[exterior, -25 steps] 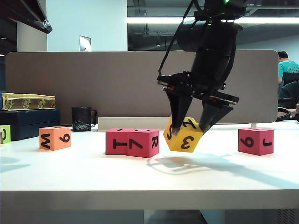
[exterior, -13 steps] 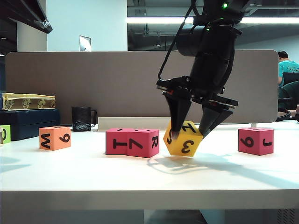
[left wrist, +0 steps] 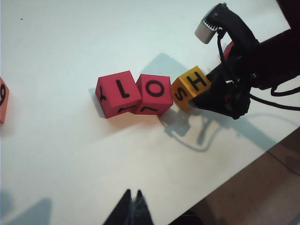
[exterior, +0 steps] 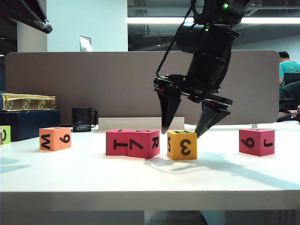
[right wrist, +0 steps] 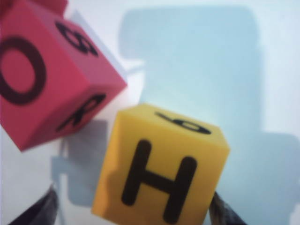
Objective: Select the appropriate blocks from the scattered letter blocks on the table and arrange them in a row to spell out "ALOHA".
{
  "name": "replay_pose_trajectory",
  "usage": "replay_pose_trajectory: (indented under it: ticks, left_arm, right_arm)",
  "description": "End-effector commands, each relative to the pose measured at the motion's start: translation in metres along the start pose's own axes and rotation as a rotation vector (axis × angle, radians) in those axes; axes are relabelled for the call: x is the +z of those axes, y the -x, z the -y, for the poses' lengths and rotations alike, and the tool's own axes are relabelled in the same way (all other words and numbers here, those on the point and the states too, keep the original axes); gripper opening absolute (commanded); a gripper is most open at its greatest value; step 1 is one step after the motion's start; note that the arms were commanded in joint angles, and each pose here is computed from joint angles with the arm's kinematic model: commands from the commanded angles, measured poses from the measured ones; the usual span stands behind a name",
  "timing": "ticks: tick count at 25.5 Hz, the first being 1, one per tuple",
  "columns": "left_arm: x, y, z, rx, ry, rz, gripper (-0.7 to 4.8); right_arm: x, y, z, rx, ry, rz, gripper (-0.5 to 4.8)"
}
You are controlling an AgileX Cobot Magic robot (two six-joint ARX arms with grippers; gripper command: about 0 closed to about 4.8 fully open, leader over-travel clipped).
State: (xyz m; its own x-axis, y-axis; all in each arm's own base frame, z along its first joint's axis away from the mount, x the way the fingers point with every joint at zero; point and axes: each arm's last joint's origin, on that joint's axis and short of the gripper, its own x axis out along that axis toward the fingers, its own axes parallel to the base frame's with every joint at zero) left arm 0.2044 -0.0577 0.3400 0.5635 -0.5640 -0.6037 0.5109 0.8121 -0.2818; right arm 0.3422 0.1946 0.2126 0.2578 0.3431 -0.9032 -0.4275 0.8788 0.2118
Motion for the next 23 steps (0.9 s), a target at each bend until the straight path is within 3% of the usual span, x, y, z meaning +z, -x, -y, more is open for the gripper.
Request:
replay_pose_trajectory:
  ticks: [1, 7, 9, 11, 12, 19, 21, 23]
  left_arm:
    - [0.002, 0.002, 0.001, -0.005, -0.01, 0.013, -0.06]
    - [0.001, 0.002, 0.001, -0.006, -0.008, 0.01, -0.06]
    - [0.001, 0.002, 0.001, -0.005, -0.007, 0.006, -0.06]
    - [0.001, 0.002, 0.001, -0.005, -0.007, 0.006, -0.06]
    - [0.001, 0.002, 0.001, -0.005, -0.007, 0.006, -0.06]
    - [0.007, 0.007, 0.004, -0.009, -0.021, 0.037, -0.06]
    - [0.016, 0.017, 0.009, -0.051, -0.039, 0.07, -0.06]
    - [0.021, 0.021, 0.012, -0.06, -0.05, 0.091, -0.06]
  right_arm:
    - [0.006, 0.007, 0.0, 0.0, 0.001, 0.036, 4.32]
    - [0.033, 0.043, -0.006, -0.113, 0.016, 0.133, 4.2]
    - [0.035, 0.047, -0.006, -0.148, 0.015, 0.141, 3.41]
    - [0.034, 0.047, -0.005, -0.182, 0.012, 0.135, 1.9]
    - [0.033, 0.047, -0.004, -0.197, 0.015, 0.128, 1.61]
    - [0.027, 0.047, 0.0, -0.253, 0.072, 0.052, 0.71]
    - [0.024, 0.047, 0.008, -0.291, 0.052, 0.018, -0.06]
    - [0.023, 0.044, 0.014, -0.297, 0.041, -0.003, -0.06]
